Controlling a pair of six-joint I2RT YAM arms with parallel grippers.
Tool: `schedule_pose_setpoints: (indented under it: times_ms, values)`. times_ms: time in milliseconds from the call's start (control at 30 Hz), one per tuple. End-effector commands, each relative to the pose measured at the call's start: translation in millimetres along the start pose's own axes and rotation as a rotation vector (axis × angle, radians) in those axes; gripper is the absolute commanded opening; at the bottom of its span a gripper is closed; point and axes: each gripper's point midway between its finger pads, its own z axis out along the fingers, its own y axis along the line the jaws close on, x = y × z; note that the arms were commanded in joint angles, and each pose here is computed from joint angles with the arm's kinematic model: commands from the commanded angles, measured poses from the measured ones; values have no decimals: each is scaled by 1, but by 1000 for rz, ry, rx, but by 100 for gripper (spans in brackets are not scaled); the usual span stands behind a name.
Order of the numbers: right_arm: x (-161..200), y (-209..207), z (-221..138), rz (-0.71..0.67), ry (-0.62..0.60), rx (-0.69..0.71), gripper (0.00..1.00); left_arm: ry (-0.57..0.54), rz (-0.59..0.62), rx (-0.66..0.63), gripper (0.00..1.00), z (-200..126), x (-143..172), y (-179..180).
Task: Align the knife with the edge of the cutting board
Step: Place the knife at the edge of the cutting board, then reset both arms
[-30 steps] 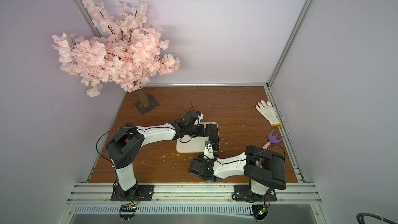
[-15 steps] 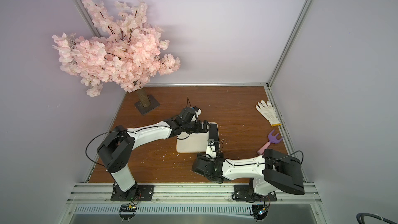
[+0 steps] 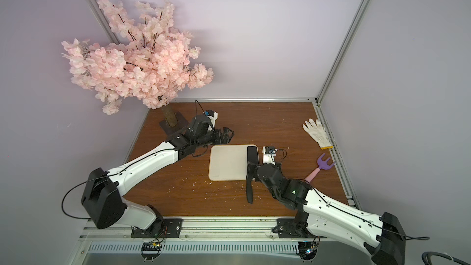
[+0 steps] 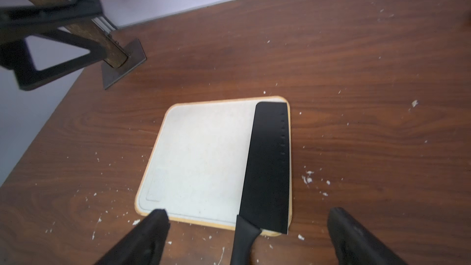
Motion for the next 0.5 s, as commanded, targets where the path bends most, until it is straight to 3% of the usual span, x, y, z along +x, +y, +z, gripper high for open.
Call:
schedule_pose_setpoints:
  times_ms: [0,167,467]
  values:
    - [-31,9,-3,-135,5,-29,99,-139,33,-146,100,-35,-38,31]
    - [-75,3,11,-125,-19,-35,99,-285,-26,-246,100,-84,-78,77]
    - [-139,-51,41,1,-143,15,99,-501,-128,-451,100,-141,-107,151]
